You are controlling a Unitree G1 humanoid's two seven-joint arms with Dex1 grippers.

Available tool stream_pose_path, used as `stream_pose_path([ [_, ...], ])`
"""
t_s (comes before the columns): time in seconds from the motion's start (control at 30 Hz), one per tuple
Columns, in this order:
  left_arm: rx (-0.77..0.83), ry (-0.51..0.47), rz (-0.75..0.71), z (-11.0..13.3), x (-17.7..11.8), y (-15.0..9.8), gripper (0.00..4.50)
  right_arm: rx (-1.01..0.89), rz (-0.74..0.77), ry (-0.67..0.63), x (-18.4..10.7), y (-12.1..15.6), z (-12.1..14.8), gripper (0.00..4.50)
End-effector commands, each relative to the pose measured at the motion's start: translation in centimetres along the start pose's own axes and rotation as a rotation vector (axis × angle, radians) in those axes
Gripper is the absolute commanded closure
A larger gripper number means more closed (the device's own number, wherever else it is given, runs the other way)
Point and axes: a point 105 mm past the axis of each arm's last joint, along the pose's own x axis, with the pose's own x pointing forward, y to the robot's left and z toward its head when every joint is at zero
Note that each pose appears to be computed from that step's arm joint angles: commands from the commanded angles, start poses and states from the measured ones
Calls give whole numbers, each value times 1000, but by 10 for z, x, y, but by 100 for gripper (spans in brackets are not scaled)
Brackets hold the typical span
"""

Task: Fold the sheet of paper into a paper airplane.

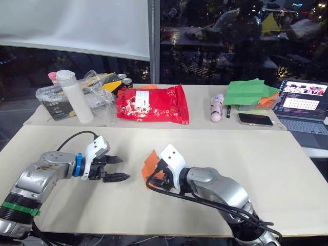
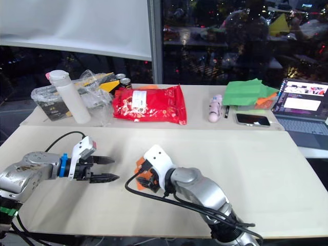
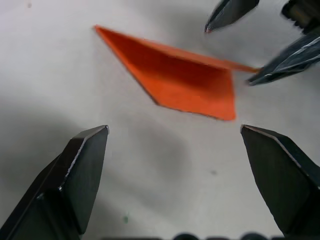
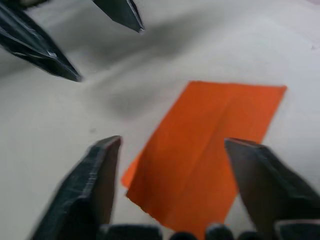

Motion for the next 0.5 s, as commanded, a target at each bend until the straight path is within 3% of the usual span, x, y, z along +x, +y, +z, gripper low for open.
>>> stream_pose_path([
  [0.03,37,-47,-12,17,-9,2,0,-52,-20,-26,-4,4,10,262],
  [0.2,34,-81,-54,25,-10,0,0,-185,-37,7,-11,-6,8,435],
  [0.23,36,-85,-61,25,-9,0,0,-221,-35,17,-14,-9,7,448],
  [0.5,84,-127,-131,31,2,-8,0,-579,111,20,-38,-12,5,448],
])
